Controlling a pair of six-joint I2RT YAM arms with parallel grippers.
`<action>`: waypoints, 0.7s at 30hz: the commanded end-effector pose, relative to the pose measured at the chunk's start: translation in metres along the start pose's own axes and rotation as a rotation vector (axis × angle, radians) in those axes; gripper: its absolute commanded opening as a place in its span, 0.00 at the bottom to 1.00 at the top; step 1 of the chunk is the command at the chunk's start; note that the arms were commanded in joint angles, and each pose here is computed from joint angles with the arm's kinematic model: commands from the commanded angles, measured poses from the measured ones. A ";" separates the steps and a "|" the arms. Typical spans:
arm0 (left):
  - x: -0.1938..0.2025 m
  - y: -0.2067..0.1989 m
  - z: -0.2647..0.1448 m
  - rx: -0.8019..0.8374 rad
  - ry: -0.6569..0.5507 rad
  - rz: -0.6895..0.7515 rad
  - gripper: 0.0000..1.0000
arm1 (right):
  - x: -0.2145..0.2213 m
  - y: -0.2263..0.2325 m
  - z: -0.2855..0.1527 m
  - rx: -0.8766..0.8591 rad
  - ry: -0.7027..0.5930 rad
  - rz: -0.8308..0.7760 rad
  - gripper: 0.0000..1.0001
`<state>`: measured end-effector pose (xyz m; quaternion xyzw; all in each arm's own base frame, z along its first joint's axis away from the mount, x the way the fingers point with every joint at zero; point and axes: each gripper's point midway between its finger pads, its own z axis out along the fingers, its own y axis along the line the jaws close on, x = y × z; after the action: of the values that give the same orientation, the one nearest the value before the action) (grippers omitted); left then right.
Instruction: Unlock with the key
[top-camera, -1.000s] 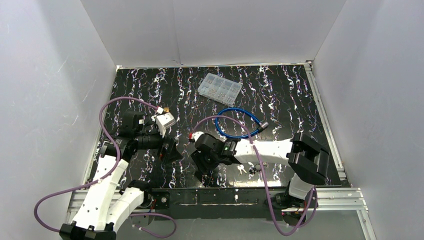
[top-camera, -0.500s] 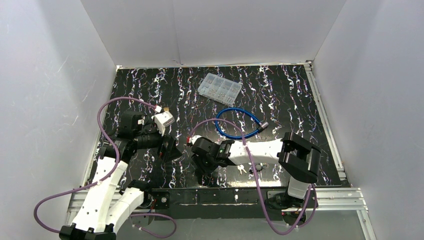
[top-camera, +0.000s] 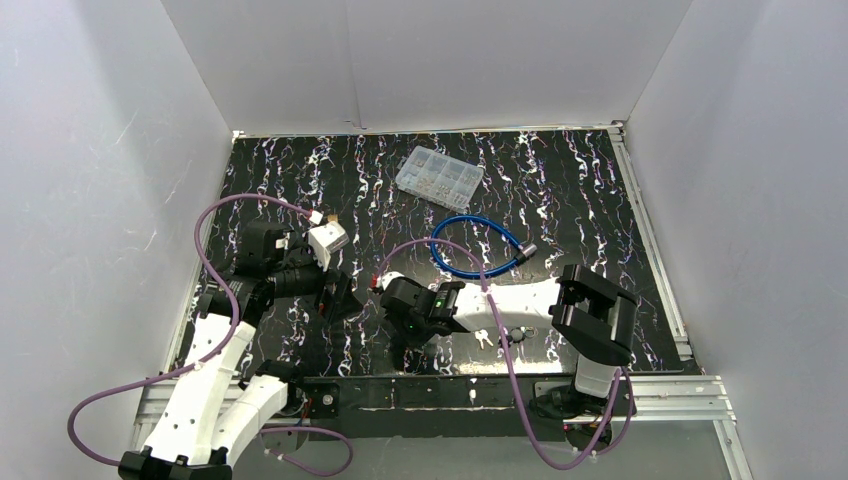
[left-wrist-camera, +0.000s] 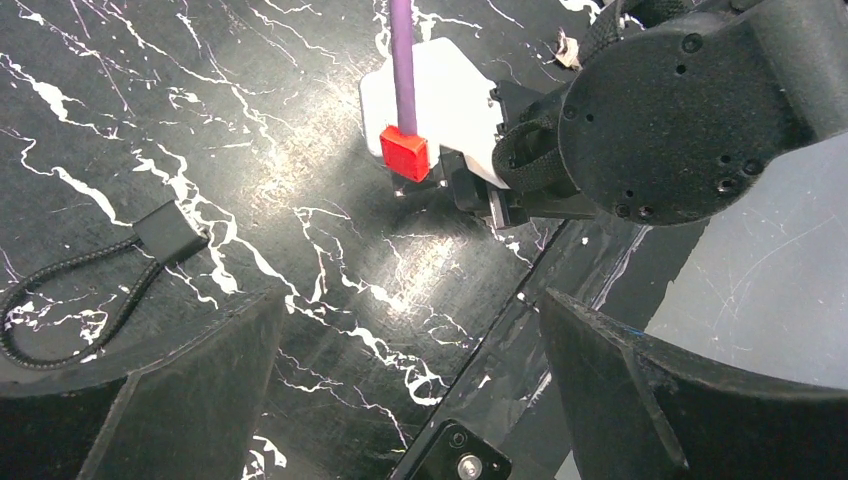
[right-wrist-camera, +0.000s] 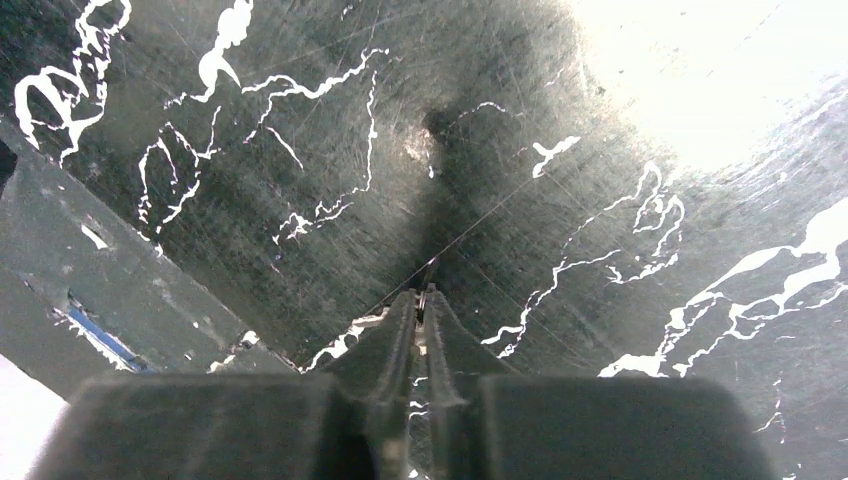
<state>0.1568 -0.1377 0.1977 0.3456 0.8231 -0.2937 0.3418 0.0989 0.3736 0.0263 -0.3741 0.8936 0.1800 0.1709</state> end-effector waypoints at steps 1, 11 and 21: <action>-0.007 -0.001 -0.005 -0.011 -0.016 0.026 0.99 | -0.009 0.001 0.000 0.021 -0.019 0.013 0.06; -0.004 0.002 -0.003 -0.012 -0.003 0.037 1.00 | -0.018 0.002 -0.015 0.011 -0.079 0.029 0.01; -0.009 -0.017 -0.002 0.094 -0.050 0.087 0.99 | -0.066 0.012 -0.090 -0.069 -0.270 0.063 0.01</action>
<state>0.1572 -0.1381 0.1977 0.3624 0.8147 -0.2920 0.3459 0.1086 0.3765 0.0779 -0.3465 0.8856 0.2180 0.2194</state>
